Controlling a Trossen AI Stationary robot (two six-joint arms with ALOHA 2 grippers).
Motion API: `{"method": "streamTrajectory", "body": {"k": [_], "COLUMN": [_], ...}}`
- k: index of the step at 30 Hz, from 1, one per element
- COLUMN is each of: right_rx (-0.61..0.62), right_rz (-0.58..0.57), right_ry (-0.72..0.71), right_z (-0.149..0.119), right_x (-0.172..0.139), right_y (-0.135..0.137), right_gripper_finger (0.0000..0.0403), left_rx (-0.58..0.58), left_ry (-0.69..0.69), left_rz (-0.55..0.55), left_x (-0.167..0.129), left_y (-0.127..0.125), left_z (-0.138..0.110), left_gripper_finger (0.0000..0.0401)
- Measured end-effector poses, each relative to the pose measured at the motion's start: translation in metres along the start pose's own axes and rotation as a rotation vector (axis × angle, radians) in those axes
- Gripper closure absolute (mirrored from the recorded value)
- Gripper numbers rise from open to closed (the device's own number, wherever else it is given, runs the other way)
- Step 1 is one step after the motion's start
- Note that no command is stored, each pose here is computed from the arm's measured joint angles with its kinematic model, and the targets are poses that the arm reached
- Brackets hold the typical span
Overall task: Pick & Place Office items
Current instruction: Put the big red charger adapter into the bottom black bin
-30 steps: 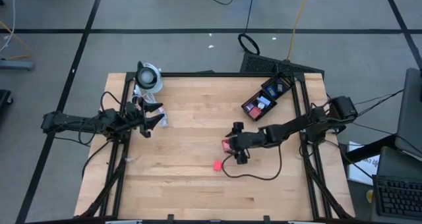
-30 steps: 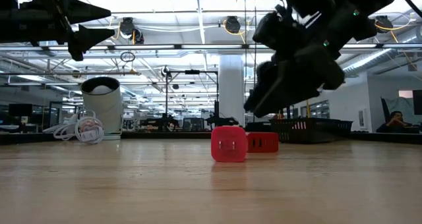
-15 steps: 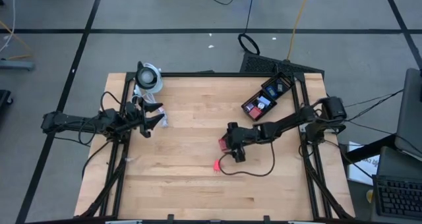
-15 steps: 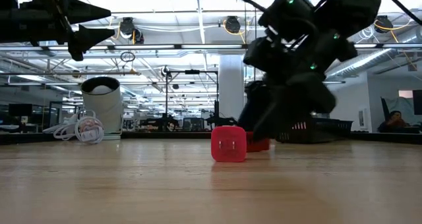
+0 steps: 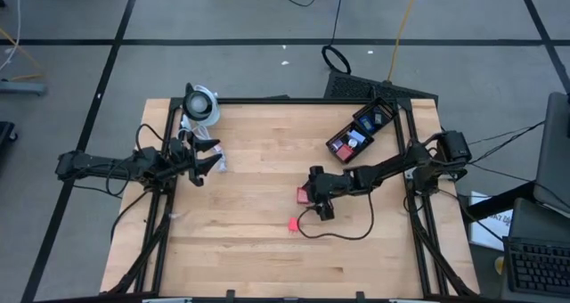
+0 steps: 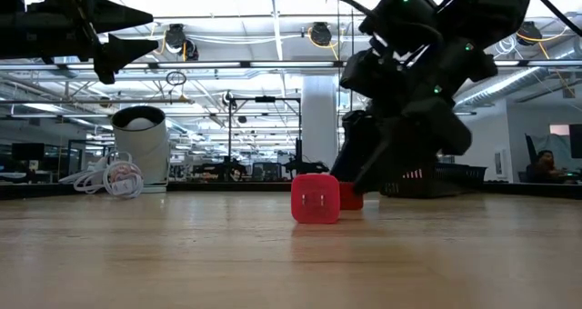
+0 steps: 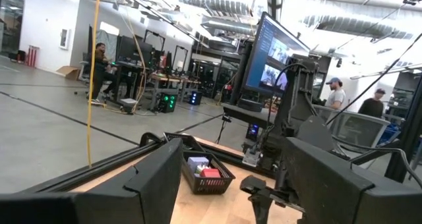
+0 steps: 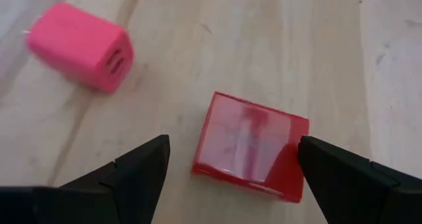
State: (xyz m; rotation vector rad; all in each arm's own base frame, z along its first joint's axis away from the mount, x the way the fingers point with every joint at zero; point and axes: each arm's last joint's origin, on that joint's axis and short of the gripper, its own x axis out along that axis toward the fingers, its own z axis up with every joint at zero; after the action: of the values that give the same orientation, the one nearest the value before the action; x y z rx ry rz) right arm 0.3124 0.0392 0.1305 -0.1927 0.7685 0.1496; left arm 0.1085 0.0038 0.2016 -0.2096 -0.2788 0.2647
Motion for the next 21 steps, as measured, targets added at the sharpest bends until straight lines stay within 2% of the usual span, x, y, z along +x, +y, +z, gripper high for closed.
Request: {"method": "streamTrajectory", "body": {"k": [5,10,13,17,21], "right_rx": [-0.002,0.067,0.074,0.088,0.095], "right_rz": [-0.002,-0.094,-0.098,-0.006,-0.004], "right_ry": [-0.048,-0.029,-0.027,-0.023,-0.02], "right_z": [0.007,0.005,0.002,-0.003,-0.009], "right_x": [-0.006,-0.006,-0.005,-0.004,-0.004], "right_y": [0.001,-0.008,-0.012,-0.012,-0.011], "right_gripper_finger": [0.0083,0.0071,0.0059,0.0054,0.0057], "left_rx": [0.0,0.0,0.0,0.0,0.0], "left_ry": [0.0,0.001,0.001,0.001,0.0], "left_rz": [0.0,0.0,0.0,0.0,0.0], "left_x": [0.0,0.0,0.0,0.0,0.0], "left_y": [0.0,0.0,0.0,0.0,0.0], "left_z": [0.0,0.0,0.0,0.0,0.0], "left_gripper_finger": [0.0134,0.0134,0.0134,0.0135,0.0134]}}
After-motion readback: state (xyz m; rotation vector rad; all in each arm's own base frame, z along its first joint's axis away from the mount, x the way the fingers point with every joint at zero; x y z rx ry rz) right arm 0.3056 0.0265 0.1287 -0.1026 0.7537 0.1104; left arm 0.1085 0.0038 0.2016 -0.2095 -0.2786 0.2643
